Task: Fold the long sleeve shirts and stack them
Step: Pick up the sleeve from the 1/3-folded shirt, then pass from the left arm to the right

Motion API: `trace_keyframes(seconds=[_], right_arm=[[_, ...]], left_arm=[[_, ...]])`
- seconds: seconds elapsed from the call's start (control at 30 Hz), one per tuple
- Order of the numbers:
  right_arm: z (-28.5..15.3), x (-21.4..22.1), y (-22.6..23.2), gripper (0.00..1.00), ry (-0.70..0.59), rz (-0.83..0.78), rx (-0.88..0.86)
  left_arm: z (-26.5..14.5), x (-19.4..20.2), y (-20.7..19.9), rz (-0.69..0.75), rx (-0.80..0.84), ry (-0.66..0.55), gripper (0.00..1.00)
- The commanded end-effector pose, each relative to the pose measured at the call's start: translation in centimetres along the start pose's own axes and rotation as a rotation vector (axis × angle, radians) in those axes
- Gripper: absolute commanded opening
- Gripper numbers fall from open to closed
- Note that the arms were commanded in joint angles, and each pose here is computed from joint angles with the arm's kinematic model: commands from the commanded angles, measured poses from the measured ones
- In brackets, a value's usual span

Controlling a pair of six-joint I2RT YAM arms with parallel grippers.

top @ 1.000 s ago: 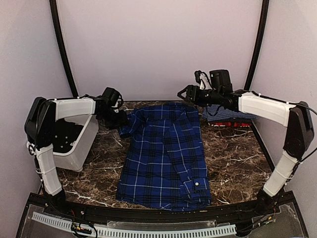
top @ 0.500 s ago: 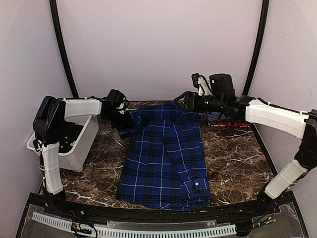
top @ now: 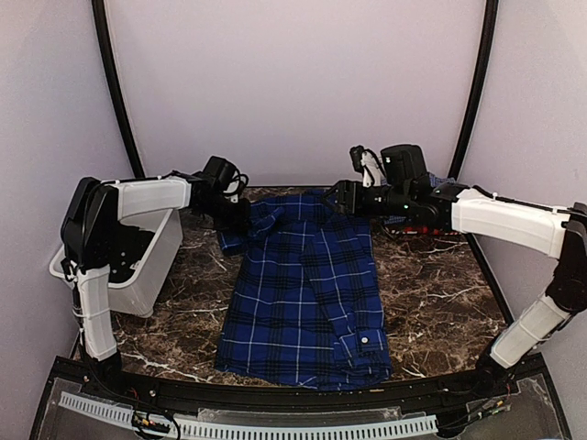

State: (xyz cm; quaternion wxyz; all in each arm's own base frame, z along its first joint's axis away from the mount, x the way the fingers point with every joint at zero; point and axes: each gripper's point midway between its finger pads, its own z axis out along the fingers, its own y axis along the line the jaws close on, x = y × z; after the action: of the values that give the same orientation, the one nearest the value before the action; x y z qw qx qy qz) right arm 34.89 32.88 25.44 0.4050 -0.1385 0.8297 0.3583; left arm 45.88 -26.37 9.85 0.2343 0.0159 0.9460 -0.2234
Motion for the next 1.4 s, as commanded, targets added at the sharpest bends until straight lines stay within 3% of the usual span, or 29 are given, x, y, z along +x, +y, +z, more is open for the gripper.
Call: trace_keyframes(seconds=[0.0,0.27,0.63,0.8,1.07,1.23,1.37], right_arm=[[-0.3,0.8,-0.6,0.7,0.006,-0.011,0.035],[-0.9,2.9,-3.1,0.7,0.025,-0.013,0.132],[0.9,6.4,-4.7,0.7,0.097,0.001,0.145],[1.8,7.6,-4.6,0.7,0.125,-0.045,0.156],[3.5,9.4,-3.6,0.71,0.119,-0.154,0.065],[4.0,10.5,0.1,0.71,0.074,-0.397,-0.047],[4.1,10.3,1.8,0.73,0.035,-0.527,-0.085]], left_arm=[[-5.1,0.0,-6.6,0.162,0.118,-0.048,0.0],[-4.2,8.0,-13.1,0.358,0.243,0.098,0.0],[-2.8,14.9,-14.1,0.453,0.289,0.245,0.01],[-2.7,17.9,-12.5,0.476,0.271,0.294,0.03],[-4.3,18.8,-11.3,0.528,0.269,0.276,0.02],[-5.1,18.3,-10.8,0.571,0.242,0.245,0.01],[-6.4,16.1,-10.3,0.632,0.166,0.149,0.0]])
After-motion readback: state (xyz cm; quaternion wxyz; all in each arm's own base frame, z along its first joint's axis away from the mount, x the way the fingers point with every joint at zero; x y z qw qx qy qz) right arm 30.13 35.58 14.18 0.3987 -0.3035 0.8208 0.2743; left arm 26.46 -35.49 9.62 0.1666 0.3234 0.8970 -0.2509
